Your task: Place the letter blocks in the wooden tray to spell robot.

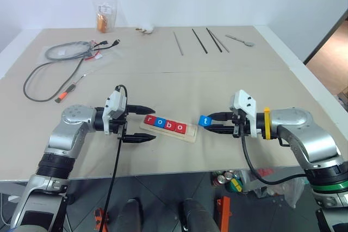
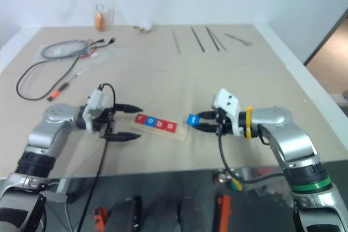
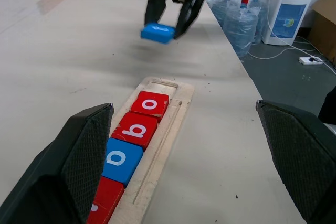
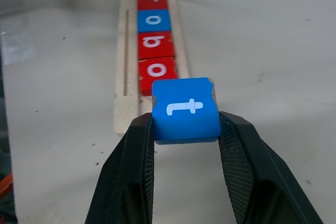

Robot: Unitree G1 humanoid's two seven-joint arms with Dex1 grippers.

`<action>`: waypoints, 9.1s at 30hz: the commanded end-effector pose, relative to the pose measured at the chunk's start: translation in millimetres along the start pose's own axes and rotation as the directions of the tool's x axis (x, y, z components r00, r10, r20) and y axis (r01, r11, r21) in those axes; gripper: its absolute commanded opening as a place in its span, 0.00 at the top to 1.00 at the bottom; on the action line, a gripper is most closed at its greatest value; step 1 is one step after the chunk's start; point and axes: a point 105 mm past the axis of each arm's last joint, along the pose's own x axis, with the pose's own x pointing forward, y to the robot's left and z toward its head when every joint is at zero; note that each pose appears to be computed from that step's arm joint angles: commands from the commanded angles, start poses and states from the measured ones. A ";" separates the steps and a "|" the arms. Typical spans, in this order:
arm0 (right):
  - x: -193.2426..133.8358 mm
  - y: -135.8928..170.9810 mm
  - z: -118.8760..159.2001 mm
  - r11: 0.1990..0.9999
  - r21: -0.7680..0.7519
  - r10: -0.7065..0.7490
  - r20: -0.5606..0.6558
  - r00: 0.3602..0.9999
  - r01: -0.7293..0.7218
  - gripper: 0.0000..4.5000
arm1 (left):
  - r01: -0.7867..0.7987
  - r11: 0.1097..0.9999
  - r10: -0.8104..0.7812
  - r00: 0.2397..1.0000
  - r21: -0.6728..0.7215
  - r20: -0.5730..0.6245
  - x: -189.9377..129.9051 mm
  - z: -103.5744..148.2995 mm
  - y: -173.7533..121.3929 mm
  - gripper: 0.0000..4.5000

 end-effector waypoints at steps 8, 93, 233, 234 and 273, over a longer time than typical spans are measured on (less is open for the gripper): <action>22.1 -8.2 6.6 0.998 -0.055 0.014 -0.065 0.998 -0.018 0.74 | -0.035 0.998 0.034 0.999 0.051 0.033 -0.8 10.6 2.1 0.00; 15.7 -64.8 21.3 0.994 -0.016 -0.112 -0.060 0.992 0.111 0.43 | -0.053 0.997 0.051 0.998 0.050 0.047 1.2 7.8 5.6 0.00; 31.0 -20.8 6.3 0.991 -0.032 0.126 -0.074 0.989 -0.129 0.97 | -0.044 0.998 0.042 0.998 0.038 0.037 2.0 4.3 3.0 0.00; 31.0 -20.8 6.8 0.991 -0.033 0.126 -0.072 0.989 -0.129 0.97 | -0.044 0.998 0.042 0.998 0.038 0.037 2.1 4.3 3.1 0.00; 30.7 -13.8 -8.4 0.993 -0.007 0.120 -0.105 0.987 -0.122 0.97 | -0.052 0.998 0.050 0.998 0.041 0.037 1.9 4.8 5.0 0.00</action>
